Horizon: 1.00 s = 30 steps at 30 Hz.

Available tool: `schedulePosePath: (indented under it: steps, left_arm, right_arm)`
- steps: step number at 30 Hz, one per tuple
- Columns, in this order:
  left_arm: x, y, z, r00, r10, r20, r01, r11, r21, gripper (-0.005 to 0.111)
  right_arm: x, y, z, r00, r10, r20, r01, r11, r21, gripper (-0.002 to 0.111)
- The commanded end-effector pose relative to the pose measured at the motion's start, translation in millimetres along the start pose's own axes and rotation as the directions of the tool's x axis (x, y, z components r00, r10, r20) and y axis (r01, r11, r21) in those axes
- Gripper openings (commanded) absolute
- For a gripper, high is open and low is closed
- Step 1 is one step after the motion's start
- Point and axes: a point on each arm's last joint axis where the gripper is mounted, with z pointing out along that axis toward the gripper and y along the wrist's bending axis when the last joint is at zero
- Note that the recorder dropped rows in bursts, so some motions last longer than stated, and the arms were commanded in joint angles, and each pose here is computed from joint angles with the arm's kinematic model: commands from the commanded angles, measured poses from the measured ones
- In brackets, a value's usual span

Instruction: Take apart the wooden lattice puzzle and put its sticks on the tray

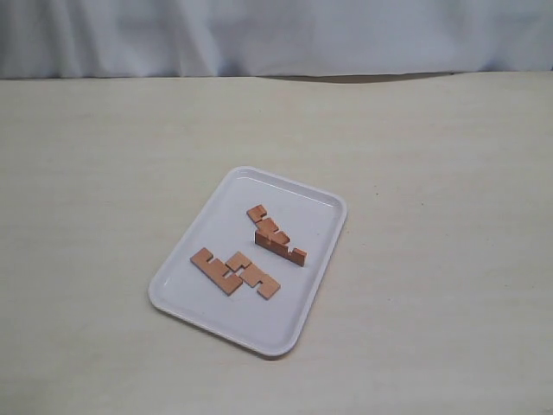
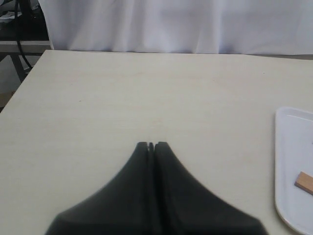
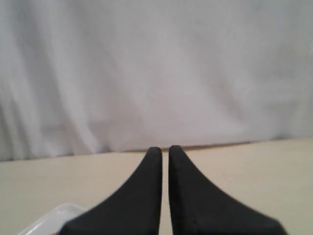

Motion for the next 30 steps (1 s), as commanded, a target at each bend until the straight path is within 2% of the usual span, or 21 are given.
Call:
schedulePosePath:
  steps: [1,8,16,21,30]
  left_arm:
    - [0,0.1,0,1.000,0.001,0.006,-0.001,1.000,0.000,0.000]
    - [0,0.1,0,1.000,0.001,0.004,-0.001,1.000,0.000,0.000]
    - [0,0.1,0,1.000,0.001,0.004,-0.001,1.000,0.000,0.000]
    - [0,0.1,0,1.000,0.001,0.004,-0.001,1.000,0.000,0.000]
    - [0,0.1,0,1.000,0.001,0.004,-0.001,1.000,0.000,0.000]
  right_arm:
    - [15,-1,0,0.996,0.046,-0.070,-0.046,0.999,0.004,0.005]
    - [15,-1,1,0.997,0.038,-0.069,-0.038,0.999,0.003,0.005]
    - [21,-1,0,0.989,0.066,-0.133,-0.065,0.998,0.006,0.005]
    - [31,-1,-2,0.967,0.065,-0.248,-0.064,0.998,0.010,0.005]
    - [42,0,-6,0.928,0.060,-0.367,-0.059,0.998,0.014,0.005]
